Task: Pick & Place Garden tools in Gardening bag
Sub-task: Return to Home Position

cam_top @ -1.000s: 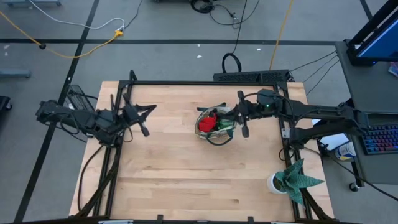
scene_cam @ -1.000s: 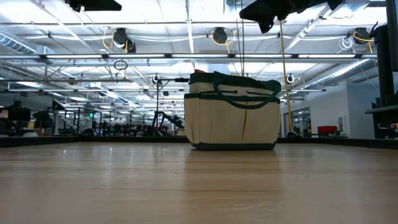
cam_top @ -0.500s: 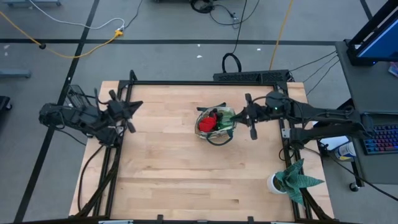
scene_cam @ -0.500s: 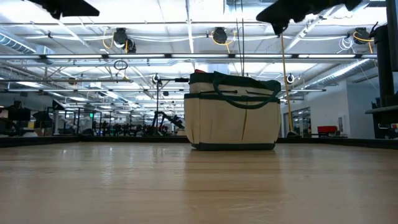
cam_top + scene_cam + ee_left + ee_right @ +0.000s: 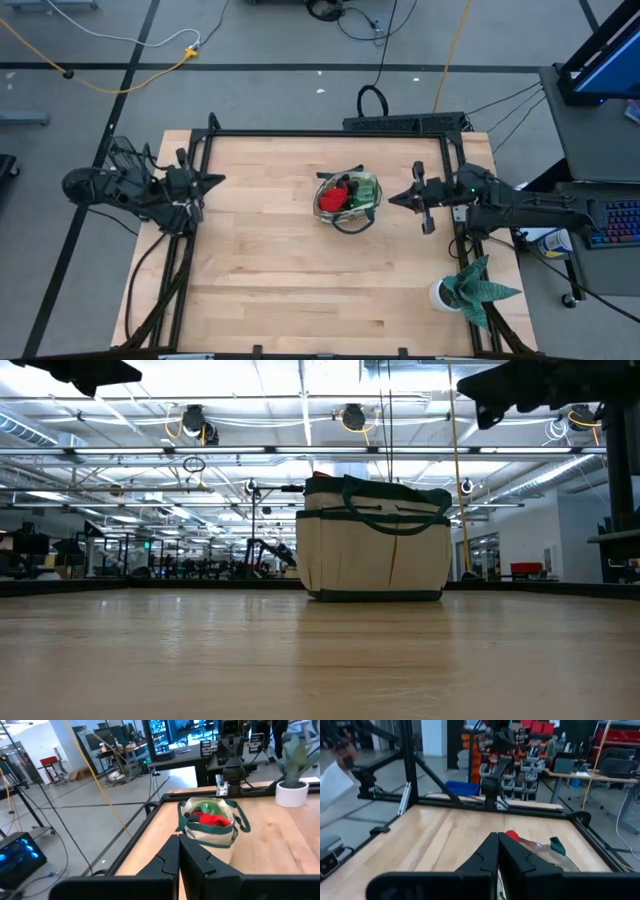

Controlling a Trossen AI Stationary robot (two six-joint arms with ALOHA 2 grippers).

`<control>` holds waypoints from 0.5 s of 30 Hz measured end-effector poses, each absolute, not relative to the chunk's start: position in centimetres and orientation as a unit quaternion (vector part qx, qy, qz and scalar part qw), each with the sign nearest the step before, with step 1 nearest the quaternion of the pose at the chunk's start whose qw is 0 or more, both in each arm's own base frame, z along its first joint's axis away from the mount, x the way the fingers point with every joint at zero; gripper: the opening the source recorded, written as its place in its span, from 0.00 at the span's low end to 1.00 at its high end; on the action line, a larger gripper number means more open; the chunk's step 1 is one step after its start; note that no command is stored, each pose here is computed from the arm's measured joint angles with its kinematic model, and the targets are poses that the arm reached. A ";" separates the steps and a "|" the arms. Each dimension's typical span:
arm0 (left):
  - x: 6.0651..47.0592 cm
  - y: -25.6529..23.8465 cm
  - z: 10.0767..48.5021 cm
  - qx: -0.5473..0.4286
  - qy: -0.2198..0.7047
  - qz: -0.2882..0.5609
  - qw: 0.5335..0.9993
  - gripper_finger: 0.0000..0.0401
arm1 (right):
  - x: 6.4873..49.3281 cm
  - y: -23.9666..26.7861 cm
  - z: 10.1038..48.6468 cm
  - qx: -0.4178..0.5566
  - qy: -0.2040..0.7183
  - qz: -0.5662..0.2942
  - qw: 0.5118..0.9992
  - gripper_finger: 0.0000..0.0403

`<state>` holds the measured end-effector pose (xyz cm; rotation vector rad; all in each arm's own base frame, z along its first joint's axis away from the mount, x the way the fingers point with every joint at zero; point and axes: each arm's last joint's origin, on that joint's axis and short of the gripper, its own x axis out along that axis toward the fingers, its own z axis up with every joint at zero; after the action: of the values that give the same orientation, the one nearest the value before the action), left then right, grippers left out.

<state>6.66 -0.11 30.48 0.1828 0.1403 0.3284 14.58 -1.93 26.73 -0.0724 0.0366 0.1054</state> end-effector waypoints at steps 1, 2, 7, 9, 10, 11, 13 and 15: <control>6.7 -0.1 30.5 0.093 0.071 0.163 0.980 0.01 | 14.3 -1.9 26.5 -0.033 0.013 0.052 0.998 0.00; 6.7 -0.1 30.5 0.093 0.071 0.163 0.980 0.01 | 14.0 -1.8 26.3 -0.030 0.007 0.051 0.998 0.00; 6.9 -0.1 29.9 0.096 0.072 0.170 0.978 0.04 | 13.0 -1.7 25.4 -0.016 -0.004 0.041 0.999 0.00; 6.9 -0.1 29.4 0.095 0.072 0.179 0.977 0.03 | 12.8 -1.8 25.0 -0.016 -0.007 0.014 1.000 0.00; 6.9 -0.1 29.0 0.093 0.073 0.183 0.976 0.02 | 12.7 -1.9 24.8 -0.015 -0.006 -0.001 1.000 0.00; 7.0 -0.1 28.6 0.090 0.074 0.185 0.976 0.01 | 12.6 -2.0 24.5 -0.015 -0.004 -0.017 1.000 0.00; 7.1 -0.1 27.8 0.089 0.072 0.186 0.976 0.01 | 12.6 -2.0 24.0 -0.011 0.000 -0.029 1.000 0.00; 7.0 -0.1 27.4 0.086 0.055 0.187 0.977 0.02 | 12.5 -2.0 23.4 -0.005 0.004 -0.030 1.000 0.00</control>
<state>6.96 -0.08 27.40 0.1731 0.1102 0.3767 12.45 -2.02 23.44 -0.0095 0.0082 -0.0591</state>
